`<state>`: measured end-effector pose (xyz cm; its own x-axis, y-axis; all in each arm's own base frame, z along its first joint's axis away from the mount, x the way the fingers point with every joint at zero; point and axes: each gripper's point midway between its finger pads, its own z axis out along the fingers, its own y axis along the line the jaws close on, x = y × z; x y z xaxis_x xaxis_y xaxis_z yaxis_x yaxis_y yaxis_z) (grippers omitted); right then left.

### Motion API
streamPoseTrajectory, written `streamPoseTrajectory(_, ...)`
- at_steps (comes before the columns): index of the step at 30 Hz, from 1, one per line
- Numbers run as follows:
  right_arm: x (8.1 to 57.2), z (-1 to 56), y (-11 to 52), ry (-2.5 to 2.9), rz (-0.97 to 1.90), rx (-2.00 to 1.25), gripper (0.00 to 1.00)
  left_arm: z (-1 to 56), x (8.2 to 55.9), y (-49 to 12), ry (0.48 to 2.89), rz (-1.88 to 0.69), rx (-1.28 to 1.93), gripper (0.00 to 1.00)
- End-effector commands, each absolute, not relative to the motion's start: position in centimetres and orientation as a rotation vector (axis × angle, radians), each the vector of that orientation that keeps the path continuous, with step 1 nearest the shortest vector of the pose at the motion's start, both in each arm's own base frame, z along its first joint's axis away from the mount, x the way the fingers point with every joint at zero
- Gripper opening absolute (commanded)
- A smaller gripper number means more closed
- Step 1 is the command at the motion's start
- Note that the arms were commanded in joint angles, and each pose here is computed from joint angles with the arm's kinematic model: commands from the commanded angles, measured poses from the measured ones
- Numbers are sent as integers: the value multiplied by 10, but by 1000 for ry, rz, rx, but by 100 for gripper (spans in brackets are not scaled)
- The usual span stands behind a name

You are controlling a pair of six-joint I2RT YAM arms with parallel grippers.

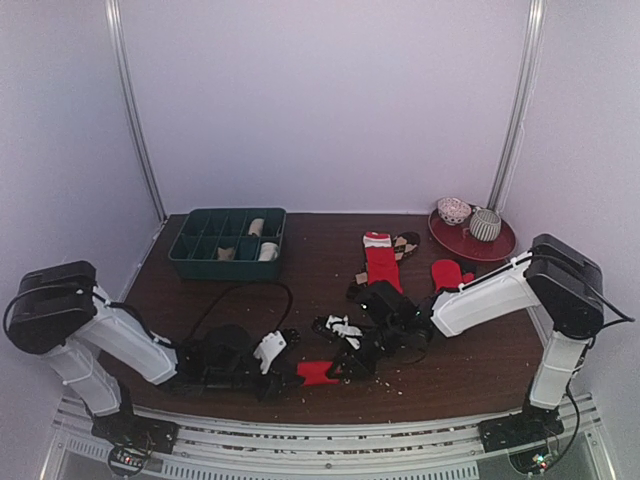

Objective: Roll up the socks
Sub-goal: Roll a pair of socks at the center of the board, then pick up a pair of socks from the center of the board.

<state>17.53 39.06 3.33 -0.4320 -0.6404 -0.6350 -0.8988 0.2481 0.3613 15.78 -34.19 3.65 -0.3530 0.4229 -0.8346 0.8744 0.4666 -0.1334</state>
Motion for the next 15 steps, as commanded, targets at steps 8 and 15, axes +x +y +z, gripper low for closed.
streamPoseTrajectory(8,145,-36,335,2776,837,-1319,13,135,155,-308,1559,-603,1115,85)
streamPoseTrajectory(15,147,-40,334,2839,791,-1316,13,117,131,-334,1404,-557,1432,92)
